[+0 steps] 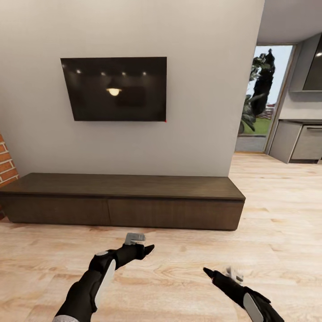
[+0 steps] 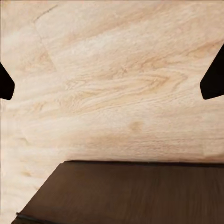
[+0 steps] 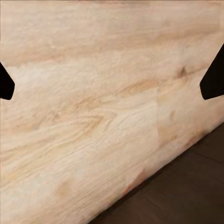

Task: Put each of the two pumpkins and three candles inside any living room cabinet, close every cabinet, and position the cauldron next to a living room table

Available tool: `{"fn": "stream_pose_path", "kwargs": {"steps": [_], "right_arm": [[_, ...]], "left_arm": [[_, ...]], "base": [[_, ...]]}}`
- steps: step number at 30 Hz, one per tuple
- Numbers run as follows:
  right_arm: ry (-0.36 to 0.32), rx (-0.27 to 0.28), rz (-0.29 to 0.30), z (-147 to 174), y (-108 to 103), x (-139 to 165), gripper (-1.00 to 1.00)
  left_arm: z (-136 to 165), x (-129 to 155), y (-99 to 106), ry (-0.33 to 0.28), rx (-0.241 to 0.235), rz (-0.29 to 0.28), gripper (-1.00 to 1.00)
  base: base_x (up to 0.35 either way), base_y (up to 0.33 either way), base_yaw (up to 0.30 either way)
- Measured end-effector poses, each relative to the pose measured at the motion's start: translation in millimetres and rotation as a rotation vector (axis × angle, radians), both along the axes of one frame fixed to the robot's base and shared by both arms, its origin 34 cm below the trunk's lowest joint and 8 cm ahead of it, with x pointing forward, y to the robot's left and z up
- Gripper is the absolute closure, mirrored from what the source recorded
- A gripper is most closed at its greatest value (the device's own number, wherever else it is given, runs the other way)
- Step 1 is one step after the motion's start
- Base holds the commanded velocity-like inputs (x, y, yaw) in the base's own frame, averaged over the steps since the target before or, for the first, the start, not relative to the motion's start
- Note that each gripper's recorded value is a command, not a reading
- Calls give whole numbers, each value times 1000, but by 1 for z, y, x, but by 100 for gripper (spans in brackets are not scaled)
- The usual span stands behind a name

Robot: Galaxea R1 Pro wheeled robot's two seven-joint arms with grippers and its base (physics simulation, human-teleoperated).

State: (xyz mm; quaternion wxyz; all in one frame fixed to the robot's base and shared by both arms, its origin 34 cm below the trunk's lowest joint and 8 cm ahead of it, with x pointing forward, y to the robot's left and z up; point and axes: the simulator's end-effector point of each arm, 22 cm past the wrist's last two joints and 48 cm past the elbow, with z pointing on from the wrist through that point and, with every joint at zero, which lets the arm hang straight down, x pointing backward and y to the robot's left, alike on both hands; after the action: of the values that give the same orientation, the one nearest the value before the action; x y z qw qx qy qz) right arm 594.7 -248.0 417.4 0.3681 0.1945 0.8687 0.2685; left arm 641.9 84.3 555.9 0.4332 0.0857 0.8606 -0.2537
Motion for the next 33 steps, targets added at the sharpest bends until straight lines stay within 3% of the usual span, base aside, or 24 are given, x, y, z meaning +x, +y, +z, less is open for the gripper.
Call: {"fn": "stream_pose_path", "kwargs": {"steps": [1,3,5,7,12,16,19,20,24,26,31,33], "right_arm": [[-68,122,15,21,-4,3,-100],[-120,242,7,38,-11,2,-100],[-134,296,-23,42,-18,1,-100],[-128,302,-46,41,-23,2,-100],[-65,237,-121,19,-28,2,-100],[-98,198,-167,16,-17,9,-100],[-128,207,-203,20,-10,15,-100],[-135,218,-218,22,-11,16,-100],[-172,370,-363,40,-26,32,-100],[-181,438,-395,52,-31,41,-100],[-168,549,-392,66,-25,53,-100],[-194,603,-370,77,-20,54,-100]], "left_arm": [[10,2,-2,-9,-40,9,-100],[14,0,-3,-5,-82,19,-100],[14,-4,-3,1,-103,25,-100],[12,-7,-3,8,-111,27,-100],[8,-12,-4,13,-127,30,-100],[8,-15,-3,5,-134,32,-100],[10,-18,-2,-4,-137,33,-100],[10,-19,-2,-6,-137,33,-100],[12,-30,0,-20,-141,37,-100],[12,-33,0,-23,-142,38,-100],[13,-36,0,-25,-147,36,-100],[14,-36,-1,-28,-148,34,-100]], "base": [[0,0,0],[0,0,0],[0,0,0],[0,0,0],[0,0,0],[0,0,0],[0,0,0],[0,0,0],[0,0,0],[0,0,0],[0,0,0],[0,0,0]]}}
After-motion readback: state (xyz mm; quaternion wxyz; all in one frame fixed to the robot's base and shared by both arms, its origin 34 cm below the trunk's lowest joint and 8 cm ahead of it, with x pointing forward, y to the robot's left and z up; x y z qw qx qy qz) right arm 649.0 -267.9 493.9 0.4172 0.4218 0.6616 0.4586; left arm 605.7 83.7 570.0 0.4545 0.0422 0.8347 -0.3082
